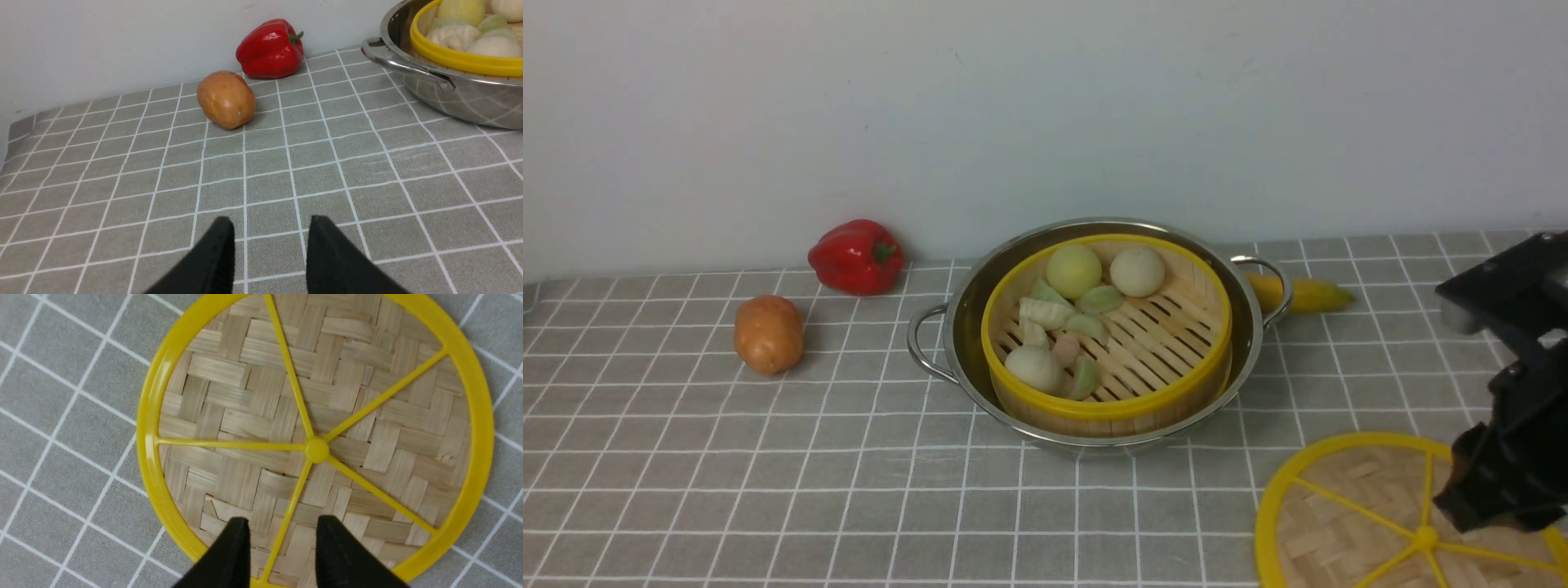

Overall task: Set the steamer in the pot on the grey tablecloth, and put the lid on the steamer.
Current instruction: 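Move the gripper down to the bamboo steamer lid and grasp its center knob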

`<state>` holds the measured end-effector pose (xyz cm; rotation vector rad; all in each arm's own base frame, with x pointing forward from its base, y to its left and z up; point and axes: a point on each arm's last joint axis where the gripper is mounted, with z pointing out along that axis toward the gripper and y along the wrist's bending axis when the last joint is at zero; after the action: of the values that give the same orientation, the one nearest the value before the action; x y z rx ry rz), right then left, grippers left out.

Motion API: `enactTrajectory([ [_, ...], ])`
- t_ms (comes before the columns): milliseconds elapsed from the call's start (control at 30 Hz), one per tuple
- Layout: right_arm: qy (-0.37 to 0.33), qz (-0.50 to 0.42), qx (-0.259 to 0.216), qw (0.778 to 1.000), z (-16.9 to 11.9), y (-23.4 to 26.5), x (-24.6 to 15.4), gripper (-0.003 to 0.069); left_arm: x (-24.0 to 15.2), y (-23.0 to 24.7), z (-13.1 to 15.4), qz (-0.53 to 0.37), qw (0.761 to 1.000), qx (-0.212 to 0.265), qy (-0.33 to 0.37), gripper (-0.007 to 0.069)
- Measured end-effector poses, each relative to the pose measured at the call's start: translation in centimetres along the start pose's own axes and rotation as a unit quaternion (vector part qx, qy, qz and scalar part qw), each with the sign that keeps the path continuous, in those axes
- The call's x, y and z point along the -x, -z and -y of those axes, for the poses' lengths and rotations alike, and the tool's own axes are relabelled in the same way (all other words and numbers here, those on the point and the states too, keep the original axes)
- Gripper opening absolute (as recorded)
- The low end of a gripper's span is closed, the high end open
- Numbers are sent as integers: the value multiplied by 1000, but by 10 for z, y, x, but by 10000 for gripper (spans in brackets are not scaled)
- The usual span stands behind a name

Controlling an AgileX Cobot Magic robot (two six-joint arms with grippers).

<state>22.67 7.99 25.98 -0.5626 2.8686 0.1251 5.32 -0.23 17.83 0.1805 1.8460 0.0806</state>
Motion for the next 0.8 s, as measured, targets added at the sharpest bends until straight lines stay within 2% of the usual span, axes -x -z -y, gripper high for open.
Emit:
enactTrajectory([
  [800, -7, -87, -22, 996, 11, -81, 24, 244, 0, 0, 0, 0, 1000, 0, 0, 243],
])
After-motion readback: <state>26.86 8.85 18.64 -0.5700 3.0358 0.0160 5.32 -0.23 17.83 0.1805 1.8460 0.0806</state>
